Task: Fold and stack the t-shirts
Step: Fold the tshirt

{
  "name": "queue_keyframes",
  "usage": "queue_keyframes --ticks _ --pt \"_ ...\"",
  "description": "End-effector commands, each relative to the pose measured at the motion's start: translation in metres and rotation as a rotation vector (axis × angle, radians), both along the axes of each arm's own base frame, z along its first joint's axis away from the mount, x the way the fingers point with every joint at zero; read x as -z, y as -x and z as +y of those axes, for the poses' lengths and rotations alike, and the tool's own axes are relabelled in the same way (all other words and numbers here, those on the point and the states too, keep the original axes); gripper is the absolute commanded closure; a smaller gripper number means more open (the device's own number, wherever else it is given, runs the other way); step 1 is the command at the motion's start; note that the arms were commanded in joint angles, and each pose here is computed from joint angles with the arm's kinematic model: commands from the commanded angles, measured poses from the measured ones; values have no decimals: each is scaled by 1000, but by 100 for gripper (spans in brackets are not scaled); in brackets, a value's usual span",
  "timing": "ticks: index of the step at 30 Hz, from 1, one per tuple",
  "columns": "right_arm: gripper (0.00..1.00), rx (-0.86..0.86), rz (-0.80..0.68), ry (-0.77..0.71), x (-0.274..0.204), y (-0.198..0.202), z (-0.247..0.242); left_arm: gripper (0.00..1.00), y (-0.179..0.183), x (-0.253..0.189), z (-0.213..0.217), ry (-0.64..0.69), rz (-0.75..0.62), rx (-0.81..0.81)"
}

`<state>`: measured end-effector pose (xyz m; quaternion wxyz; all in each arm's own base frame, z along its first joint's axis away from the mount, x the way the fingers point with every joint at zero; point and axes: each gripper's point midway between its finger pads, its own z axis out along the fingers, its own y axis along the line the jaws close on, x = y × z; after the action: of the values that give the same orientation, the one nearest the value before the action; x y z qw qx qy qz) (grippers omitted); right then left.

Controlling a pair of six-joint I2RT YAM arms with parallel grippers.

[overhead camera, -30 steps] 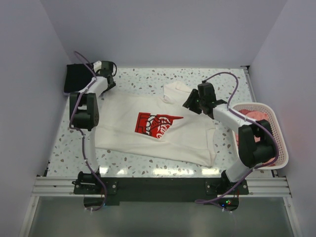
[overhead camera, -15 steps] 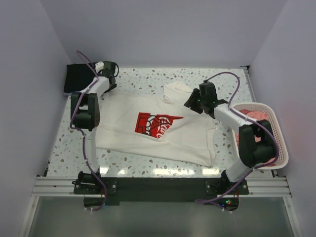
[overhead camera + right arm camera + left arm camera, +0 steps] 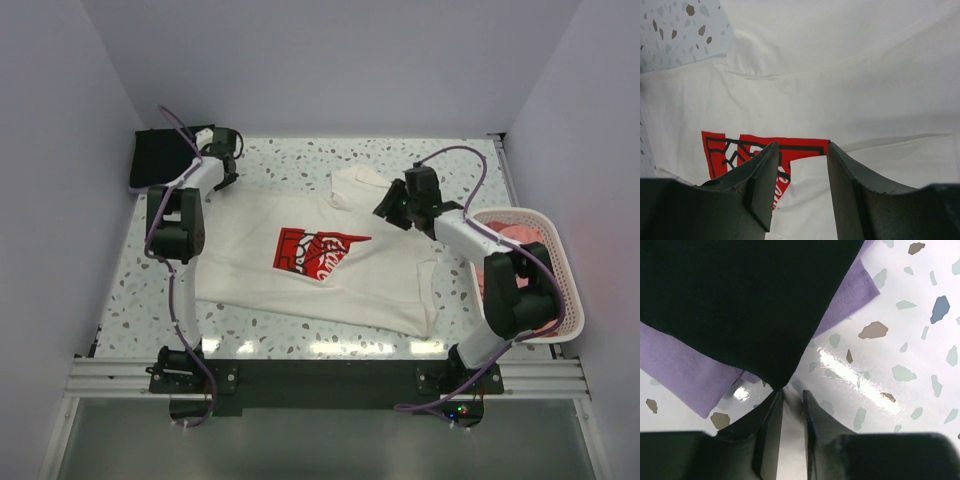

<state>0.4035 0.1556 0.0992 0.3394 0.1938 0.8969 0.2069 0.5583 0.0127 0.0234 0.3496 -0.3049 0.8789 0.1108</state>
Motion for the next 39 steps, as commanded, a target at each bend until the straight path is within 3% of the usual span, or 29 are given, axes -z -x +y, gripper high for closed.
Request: queue_keyframes --ticks 1,8,19,32,39 --pt "53 -10 -53 -9 -13 -11 1 75 -9 -10 -5 13 -34 -2" --pt "53 53 -42 10 -9 -35 -28 100 -8 -23 -6 14 -62 10" --pt "53 133 42 173 22 -112 -98 100 -5 -30 -10 35 -80 38" --pt "52 -40 -7 242 24 -153 -72 100 -8 -35 -13 49 -94 57" --pt "53 -162 -90 422 11 -168 -16 100 -8 -32 -15 58 -91 63"
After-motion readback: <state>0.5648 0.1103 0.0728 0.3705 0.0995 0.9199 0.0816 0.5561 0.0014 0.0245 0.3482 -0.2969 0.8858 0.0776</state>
